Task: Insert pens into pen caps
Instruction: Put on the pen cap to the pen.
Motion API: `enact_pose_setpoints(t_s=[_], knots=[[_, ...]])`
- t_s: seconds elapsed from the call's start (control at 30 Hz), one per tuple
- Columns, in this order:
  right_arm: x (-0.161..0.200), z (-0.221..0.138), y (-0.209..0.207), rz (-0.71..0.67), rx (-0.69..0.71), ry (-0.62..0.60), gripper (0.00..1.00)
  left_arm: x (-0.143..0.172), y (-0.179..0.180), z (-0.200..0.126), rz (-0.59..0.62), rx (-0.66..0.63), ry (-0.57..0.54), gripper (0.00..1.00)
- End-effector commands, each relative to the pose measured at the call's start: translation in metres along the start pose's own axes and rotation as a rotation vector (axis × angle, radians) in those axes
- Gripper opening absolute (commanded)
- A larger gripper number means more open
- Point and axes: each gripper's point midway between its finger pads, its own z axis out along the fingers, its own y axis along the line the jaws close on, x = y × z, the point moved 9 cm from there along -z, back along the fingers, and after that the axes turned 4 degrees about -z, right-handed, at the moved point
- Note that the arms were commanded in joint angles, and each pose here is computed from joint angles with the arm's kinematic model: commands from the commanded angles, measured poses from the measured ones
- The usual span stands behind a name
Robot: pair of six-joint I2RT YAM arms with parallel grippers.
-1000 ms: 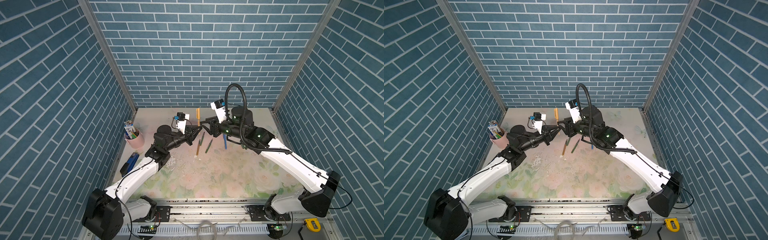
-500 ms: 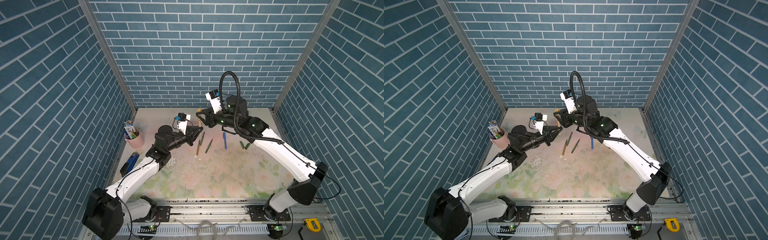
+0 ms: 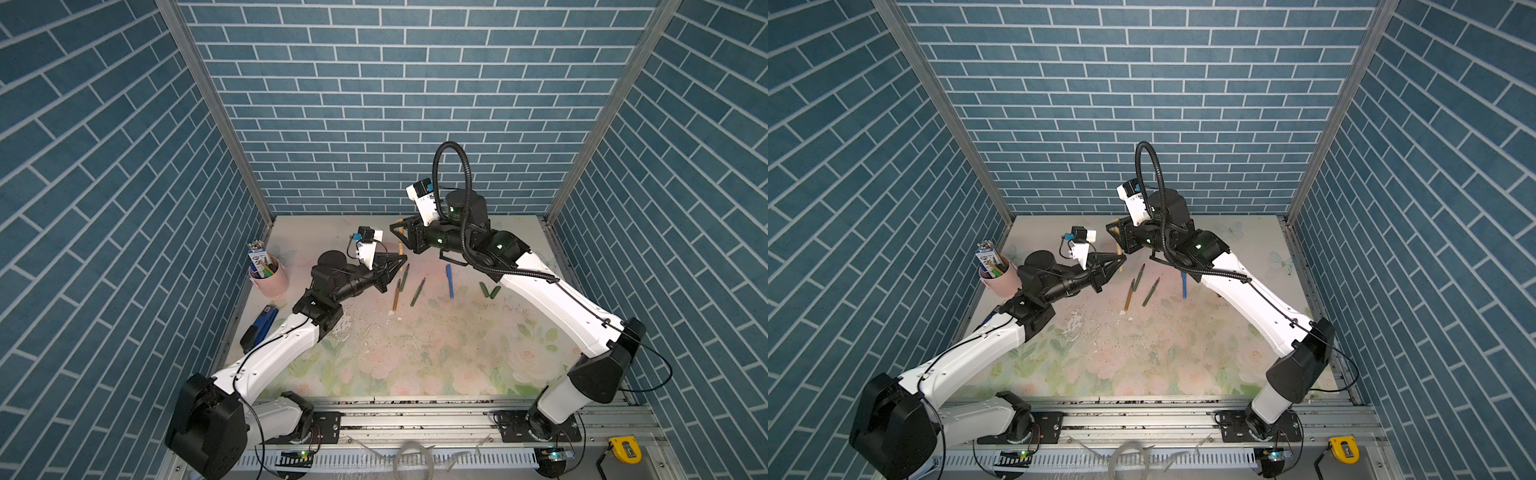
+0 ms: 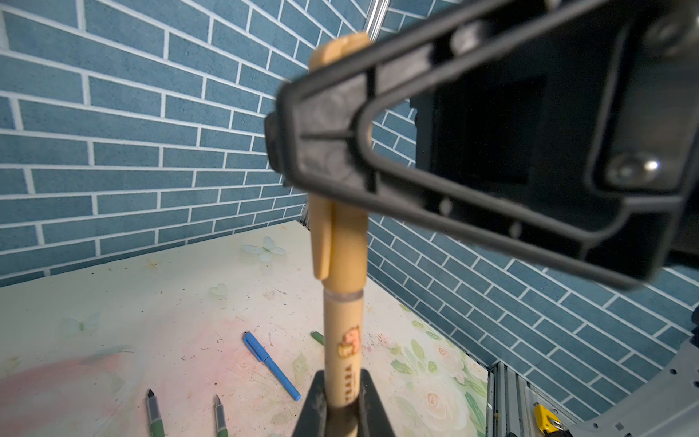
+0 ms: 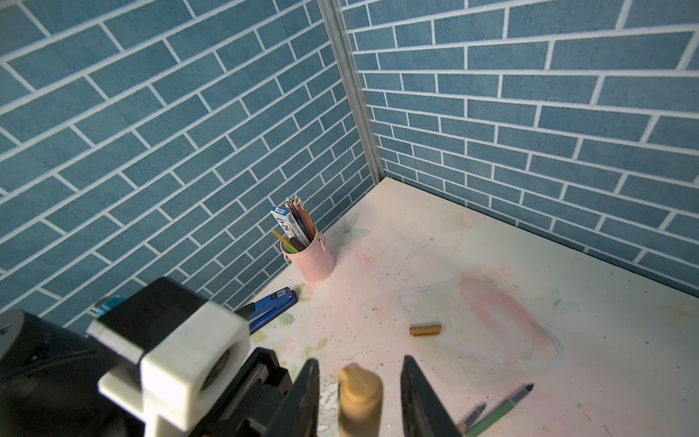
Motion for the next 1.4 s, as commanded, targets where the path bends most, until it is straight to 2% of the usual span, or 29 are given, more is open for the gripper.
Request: enact_pose_setpoints(t_s=[0.0, 0.17, 0.3, 0.63, 0.8, 1.1, 1.37], knots=[[-0.010, -0.008, 0.000, -0.004, -0.016, -0.024, 0.30, -0.008, -0.004, 0.003, 0.027, 0.009, -0.017, 0.00], [-0.008, -0.007, 0.002, 0.007, -0.049, -0.023, 0.07, -0.008, -0.004, 0.004, 0.029, 0.011, -0.017, 0.00], [0.005, -0.001, 0.003, 0.052, -0.095, 0.006, 0.01, -0.010, -0.004, 0.002, 0.049, -0.005, -0.030, 0.00], [0.051, 0.007, -0.002, 0.135, -0.124, 0.081, 0.00, -0.048, -0.018, -0.006, 0.081, -0.039, -0.176, 0.00], [0.067, 0.006, -0.003, 0.165, -0.129, 0.089, 0.01, -0.068, -0.021, -0.007, 0.104, -0.071, -0.286, 0.00], [0.109, 0.009, -0.009, 0.215, -0.119, 0.152, 0.02, -0.121, -0.033, -0.003, 0.163, -0.055, -0.445, 0.00], [0.142, 0.014, -0.013, 0.272, -0.135, 0.199, 0.04, -0.154, -0.036, -0.002, 0.188, -0.047, -0.538, 0.00]])
